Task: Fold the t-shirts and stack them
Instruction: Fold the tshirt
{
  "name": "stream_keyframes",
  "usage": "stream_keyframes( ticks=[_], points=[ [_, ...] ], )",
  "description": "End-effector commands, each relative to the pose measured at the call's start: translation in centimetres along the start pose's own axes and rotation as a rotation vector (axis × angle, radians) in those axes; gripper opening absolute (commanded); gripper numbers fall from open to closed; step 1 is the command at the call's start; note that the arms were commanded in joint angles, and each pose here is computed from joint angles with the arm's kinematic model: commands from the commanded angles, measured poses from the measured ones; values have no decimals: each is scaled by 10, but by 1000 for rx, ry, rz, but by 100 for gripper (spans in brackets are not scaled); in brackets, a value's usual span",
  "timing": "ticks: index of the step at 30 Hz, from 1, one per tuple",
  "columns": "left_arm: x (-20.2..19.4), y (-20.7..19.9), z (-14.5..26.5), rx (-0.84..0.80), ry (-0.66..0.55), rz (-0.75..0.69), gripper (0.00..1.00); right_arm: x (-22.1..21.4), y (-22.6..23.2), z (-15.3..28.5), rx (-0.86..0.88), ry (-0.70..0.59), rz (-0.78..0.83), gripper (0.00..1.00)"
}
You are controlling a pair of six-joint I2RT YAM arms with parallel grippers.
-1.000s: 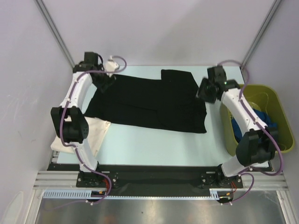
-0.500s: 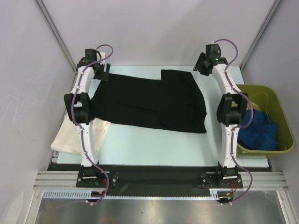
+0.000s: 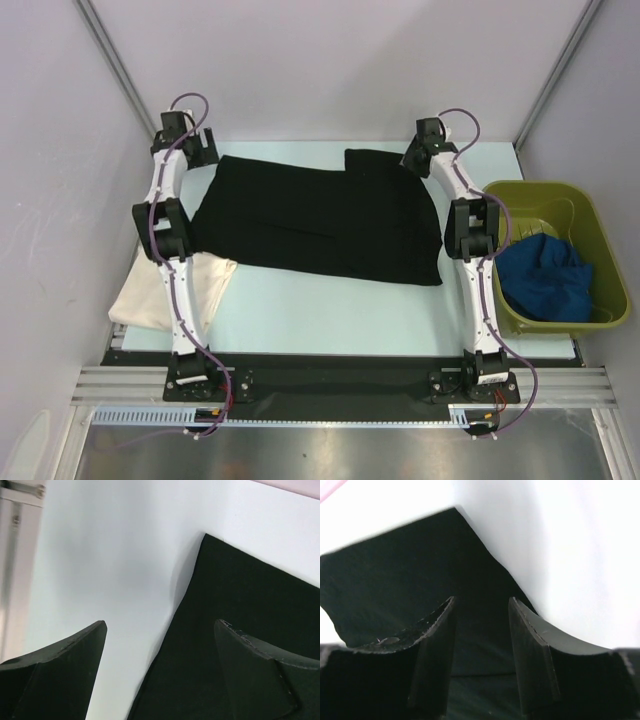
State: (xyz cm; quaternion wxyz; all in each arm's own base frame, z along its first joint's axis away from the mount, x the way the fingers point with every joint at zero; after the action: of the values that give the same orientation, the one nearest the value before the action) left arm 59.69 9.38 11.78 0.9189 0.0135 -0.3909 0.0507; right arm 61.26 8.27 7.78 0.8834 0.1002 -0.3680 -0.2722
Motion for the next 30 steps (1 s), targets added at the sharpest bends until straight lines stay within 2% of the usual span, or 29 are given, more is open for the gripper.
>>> stream_keyframes(
  ticks=[1, 8, 13, 15, 17, 19, 20, 21, 22, 23, 25, 30],
  points=[
    [6, -7, -12, -63, -37, 99, 94, 19, 12, -3, 3, -104, -29, 49],
    [-15, -12, -34, -100, 7, 140, 92, 27, 9, 9, -77, -158, 23, 46],
    [-21, -28, -42, -216, 8, 163, 79, 18, -11, 8, -173, -125, 111, 46],
    [-22, -32, -43, -251, 9, 168, 73, 5, -15, 0, -166, -68, 134, 46],
    [-18, -37, -40, -314, -8, 162, 61, -6, -19, -3, -167, -18, 160, 45],
    [-14, -42, -38, -352, -35, 150, 43, -13, -21, -7, -165, 8, 174, 42],
    [-10, -43, -36, -361, -48, 146, 35, -15, -21, -8, -158, 12, 174, 34],
    [-4, -44, -30, -366, -64, 141, 17, -16, -20, -9, -143, 20, 171, 27],
    [2, -44, -26, -365, -86, 132, 10, -13, -18, -9, -124, 17, 166, 20],
    [5, -43, -23, -367, -97, 118, 3, -14, -12, -8, -88, 28, 159, 9],
    [21, -43, -9, -373, -146, 90, 0, -9, -5, -4, -51, 19, 141, 0],
    [37, -33, 18, -346, -204, 4, 0, 13, 10, 25, 5, -16, 121, 0]
  ],
)
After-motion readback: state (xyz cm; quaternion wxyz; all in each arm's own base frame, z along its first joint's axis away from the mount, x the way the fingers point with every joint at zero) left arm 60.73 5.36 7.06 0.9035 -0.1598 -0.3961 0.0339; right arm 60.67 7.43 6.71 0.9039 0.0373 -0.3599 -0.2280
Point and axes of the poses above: each gripper's point midway between its finger pads, its own z axis back along the fingers, its own y axis along the line the jaws close on, x = y × z, the point moved 5 cm from there along z, back along the fingers, and after that the axes turned 6 degrees about -z, right-handed, at the moved point
